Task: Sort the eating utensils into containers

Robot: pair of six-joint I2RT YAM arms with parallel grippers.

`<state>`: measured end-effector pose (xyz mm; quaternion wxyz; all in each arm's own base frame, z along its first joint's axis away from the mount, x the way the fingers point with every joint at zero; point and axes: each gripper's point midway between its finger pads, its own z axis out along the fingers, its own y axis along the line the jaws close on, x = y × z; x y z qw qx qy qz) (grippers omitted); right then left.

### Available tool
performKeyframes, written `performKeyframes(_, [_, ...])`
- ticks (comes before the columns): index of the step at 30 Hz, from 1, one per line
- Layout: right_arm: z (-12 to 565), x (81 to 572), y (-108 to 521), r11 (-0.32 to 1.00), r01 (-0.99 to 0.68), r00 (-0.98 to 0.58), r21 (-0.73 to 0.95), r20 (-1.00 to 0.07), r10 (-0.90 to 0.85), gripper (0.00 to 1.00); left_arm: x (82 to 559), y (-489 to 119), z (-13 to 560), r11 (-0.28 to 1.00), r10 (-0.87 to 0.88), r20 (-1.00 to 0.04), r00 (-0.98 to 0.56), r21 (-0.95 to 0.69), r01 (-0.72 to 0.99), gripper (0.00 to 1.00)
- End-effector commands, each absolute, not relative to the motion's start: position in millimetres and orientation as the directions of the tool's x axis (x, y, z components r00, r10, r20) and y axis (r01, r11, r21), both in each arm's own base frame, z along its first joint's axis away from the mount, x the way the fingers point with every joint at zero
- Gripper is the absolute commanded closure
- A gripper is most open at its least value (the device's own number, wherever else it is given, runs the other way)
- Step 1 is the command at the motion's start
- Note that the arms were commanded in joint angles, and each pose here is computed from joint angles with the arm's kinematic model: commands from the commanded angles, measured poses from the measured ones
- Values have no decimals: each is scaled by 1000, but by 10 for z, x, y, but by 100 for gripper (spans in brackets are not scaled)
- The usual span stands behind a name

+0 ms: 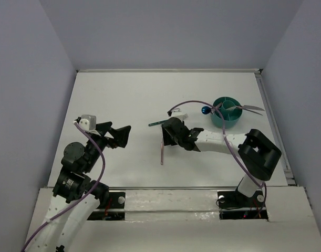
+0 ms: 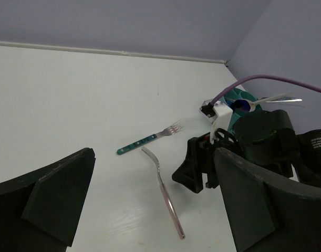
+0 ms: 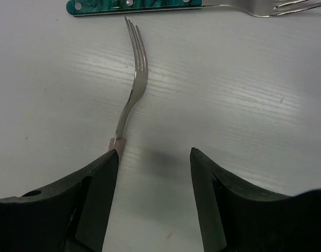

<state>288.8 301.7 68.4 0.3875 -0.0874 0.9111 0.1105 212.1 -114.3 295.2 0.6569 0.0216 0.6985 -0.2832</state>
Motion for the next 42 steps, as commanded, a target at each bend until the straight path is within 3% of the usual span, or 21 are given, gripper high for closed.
performKeyframes(1, [787, 3026, 3442, 947, -245, -661, 206, -750, -8, 35, 2099, -1125, 3171, 832, -358, -931, -71, -353, 427, 1])
performKeyframes(9, [492, 2963, 3584, 955, -252, -696, 157, -715, -66, 32, 2091, -1130, 3170, 830, -358, -931, -71, -352, 432, 1])
performKeyframes(19, [379, 3000, 3469, 975, -210, -710, 70, -696, -103, 47, 2085, -1134, 3177, 828, -360, -930, -70, -353, 435, 1])
performKeyframes(23, [372, 3012, 3432, 979, -199, -713, 42, -692, -116, 69, 2084, -1137, 3181, 827, -360, -930, -69, -353, 437, 1])
performKeyframes(24, [365, 3003, 3418, 979, -200, -717, 33, -686, -123, 78, 2081, -1136, 3184, 827, -361, -930, -68, -353, 438, 1])
performKeyframes(26, [436, 3029, 3418, 980, -197, -708, 28, -696, -122, 85, 2077, -1137, 3188, 826, -361, -930, -67, -353, 439, 1])
performKeyframes(30, [617, 3077, 3421, 981, -192, -683, 35, -722, -108, 88, 2071, -1134, 3198, 826, -363, -930, -63, -352, 441, 1])
performKeyframes(32, [754, 3105, 3432, 980, -192, -666, 47, -740, -94, 99, 2067, -1135, 3201, 825, -363, -930, -63, -352, 443, 1])
performKeyframes(42, [1972, 3082, 3359, 933, -253, -483, 255, -869, 107, 100, 2059, -1123, 3207, 826, -365, -929, -58, -352, 440, 1])
